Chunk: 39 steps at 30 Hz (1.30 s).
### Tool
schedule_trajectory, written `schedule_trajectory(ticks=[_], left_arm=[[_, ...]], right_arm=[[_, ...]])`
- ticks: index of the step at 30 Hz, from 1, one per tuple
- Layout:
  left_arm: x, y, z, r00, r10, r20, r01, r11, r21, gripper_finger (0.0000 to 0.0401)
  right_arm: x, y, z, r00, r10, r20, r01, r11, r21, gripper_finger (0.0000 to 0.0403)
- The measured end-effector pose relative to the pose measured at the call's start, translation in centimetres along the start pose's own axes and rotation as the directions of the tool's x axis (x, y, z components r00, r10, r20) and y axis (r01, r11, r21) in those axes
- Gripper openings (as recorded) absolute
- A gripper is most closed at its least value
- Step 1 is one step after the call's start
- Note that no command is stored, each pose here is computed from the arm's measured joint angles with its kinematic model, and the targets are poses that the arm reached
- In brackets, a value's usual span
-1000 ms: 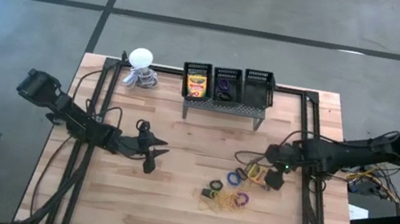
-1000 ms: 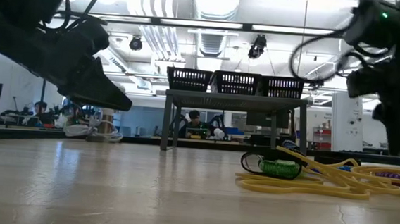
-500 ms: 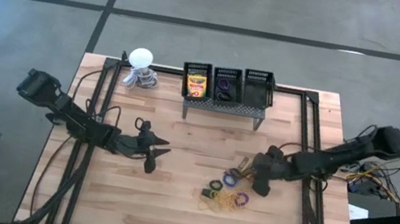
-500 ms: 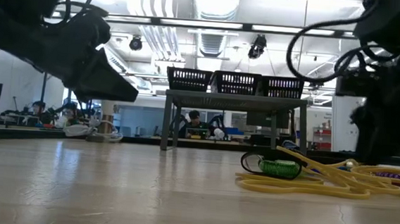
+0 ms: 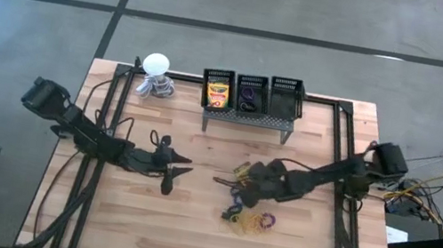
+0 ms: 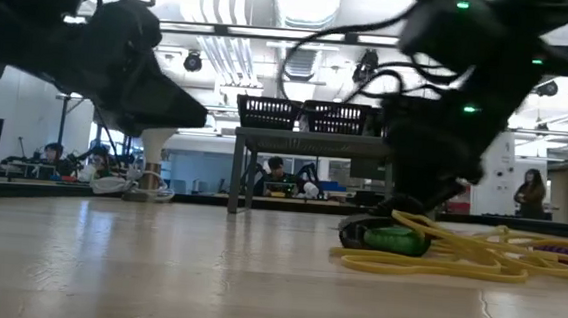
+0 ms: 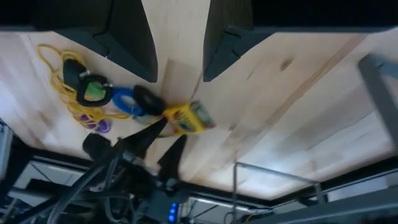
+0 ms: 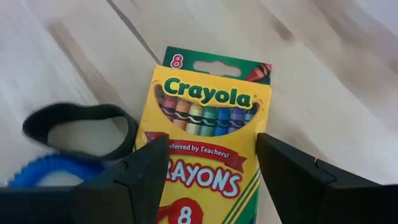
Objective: Pick & Place Office Desk Supplies
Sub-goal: Put the yellow crayon box into the left black bin on the shelf
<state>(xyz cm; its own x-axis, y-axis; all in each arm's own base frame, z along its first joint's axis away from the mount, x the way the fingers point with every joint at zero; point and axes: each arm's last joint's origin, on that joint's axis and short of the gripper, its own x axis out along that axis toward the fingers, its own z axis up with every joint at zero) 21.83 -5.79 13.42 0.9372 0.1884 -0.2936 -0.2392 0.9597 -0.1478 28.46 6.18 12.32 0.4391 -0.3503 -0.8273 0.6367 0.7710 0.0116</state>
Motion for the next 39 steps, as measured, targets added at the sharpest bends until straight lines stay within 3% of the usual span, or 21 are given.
schedule_trajectory(ticks=[6, 10, 13, 18, 23, 28, 31, 35, 39], left_arm=[[2.5, -1.8, 0.1, 0.994, -0.097, -0.057, 0.101, 0.993, 0.066, 0.0135], [4.7, -3.0, -0.6, 0.986, -0.129, -0.110, 0.138, 0.987, 0.078, 0.0135], [6.0, -3.3, -1.2, 0.971, -0.179, -0.159, 0.186, 0.982, 0.028, 0.0135], [8.6, -2.8, -1.2, 0.937, -0.273, -0.217, 0.267, 0.962, -0.056, 0.0134], [11.1, -1.4, -2.1, 0.909, -0.255, -0.329, 0.235, 0.967, -0.099, 0.0106], [13.9, -0.9, -2.2, 0.901, -0.239, -0.361, 0.213, 0.971, -0.112, 0.0039], [14.9, -0.7, -2.0, 0.904, -0.225, -0.364, 0.197, 0.974, -0.112, 0.0007], [15.9, -0.2, -1.5, 0.906, -0.201, -0.372, 0.174, 0.979, -0.105, 0.0007], [16.4, 0.3, -1.3, 0.912, -0.185, -0.367, 0.160, 0.982, -0.098, 0.0007]], right_arm=[[0.4, 2.6, 2.9, 0.992, 0.090, 0.094, -0.083, 0.994, -0.077, 0.0233], [-0.5, 2.7, 3.6, 0.987, 0.110, 0.116, -0.095, 0.988, -0.125, 0.0230], [-2.2, 1.8, 3.9, 0.982, 0.128, 0.136, -0.108, 0.984, -0.142, 0.0231], [-2.7, -2.1, 2.5, 0.984, 0.178, 0.025, -0.175, 0.980, -0.094, 0.0229], [-1.5, -6.0, 1.4, 0.968, 0.248, -0.029, -0.247, 0.968, 0.029, 0.0228], [0.1, -7.9, 1.4, 0.880, 0.474, 0.010, -0.472, 0.874, 0.116, 0.0228], [0.9, -8.3, 1.3, 0.860, 0.510, 0.003, -0.505, 0.852, 0.136, 0.0228], [2.0, -8.2, 1.4, 0.871, 0.490, -0.025, -0.481, 0.863, 0.153, 0.0228], [3.2, -7.3, 1.9, 0.847, 0.526, -0.077, -0.510, 0.846, 0.155, 0.0228]])
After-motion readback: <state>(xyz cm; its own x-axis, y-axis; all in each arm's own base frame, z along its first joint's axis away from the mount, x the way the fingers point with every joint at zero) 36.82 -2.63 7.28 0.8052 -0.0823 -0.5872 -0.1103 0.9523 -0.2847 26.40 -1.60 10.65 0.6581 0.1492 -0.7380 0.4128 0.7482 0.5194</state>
